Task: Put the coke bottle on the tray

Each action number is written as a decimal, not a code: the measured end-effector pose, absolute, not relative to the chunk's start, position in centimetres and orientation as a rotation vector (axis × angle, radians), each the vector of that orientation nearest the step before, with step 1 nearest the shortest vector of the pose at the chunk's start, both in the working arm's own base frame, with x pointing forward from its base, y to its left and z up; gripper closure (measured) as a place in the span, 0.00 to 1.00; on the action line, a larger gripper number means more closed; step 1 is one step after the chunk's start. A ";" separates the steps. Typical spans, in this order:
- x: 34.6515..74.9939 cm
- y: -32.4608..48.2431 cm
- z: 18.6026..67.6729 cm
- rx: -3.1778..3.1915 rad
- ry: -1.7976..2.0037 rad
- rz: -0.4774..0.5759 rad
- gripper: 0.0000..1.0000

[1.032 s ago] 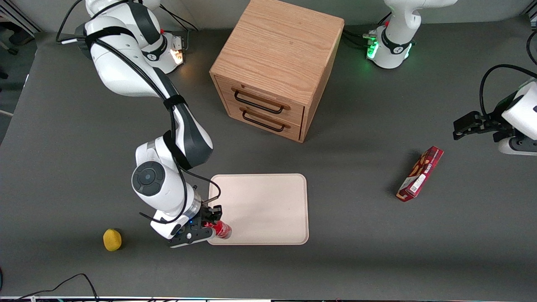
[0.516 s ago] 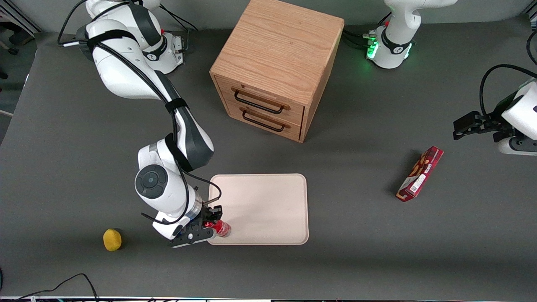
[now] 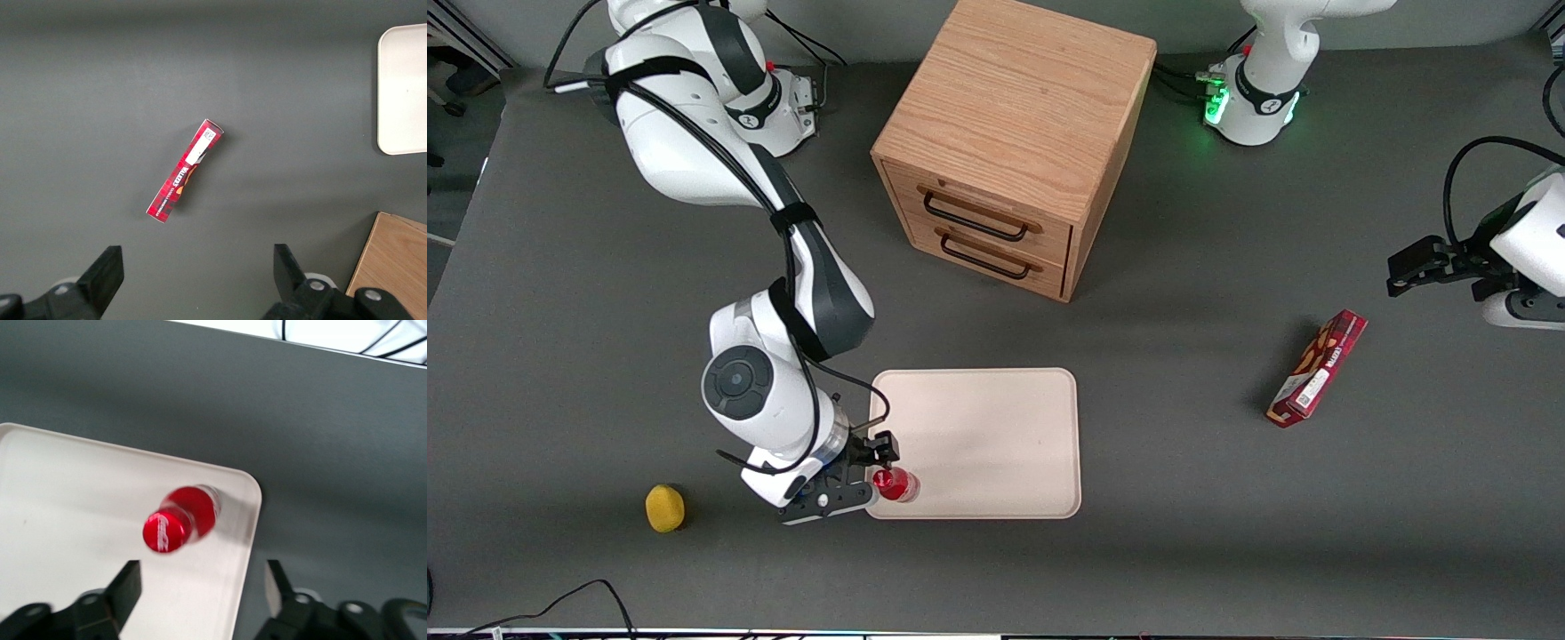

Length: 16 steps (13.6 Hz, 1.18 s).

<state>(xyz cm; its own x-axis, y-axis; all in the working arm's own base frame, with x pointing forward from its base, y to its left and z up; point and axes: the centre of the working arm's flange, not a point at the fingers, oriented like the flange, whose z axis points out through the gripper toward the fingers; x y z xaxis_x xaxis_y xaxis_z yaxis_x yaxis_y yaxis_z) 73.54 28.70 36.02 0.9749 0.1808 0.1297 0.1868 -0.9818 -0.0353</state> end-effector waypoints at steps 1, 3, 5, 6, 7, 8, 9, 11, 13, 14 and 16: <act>73.1 28.1 37.5 -3.086 -0.280 -0.157 0.02; 72.2 25.8 41.4 -3.108 -0.247 -0.066 0.00; 70.7 22.6 45.5 -3.104 -0.229 -0.019 0.00; 69.6 20.8 47.2 -3.097 -0.226 -0.010 0.00; 68.2 18.8 48.6 -3.095 -0.217 0.002 0.00; 66.5 16.5 49.9 -3.098 -0.195 0.013 0.00; 64.5 14.1 51.2 -3.105 -0.161 0.021 0.00; 60.6 9.6 53.1 -3.122 -0.079 0.044 0.00; 57.4 5.7 54.4 -3.133 0.011 0.045 0.00; 56.3 4.1 55.2 -3.135 0.052 0.031 0.00; 54.9 2.3 56.7 -3.137 0.075 0.000 0.00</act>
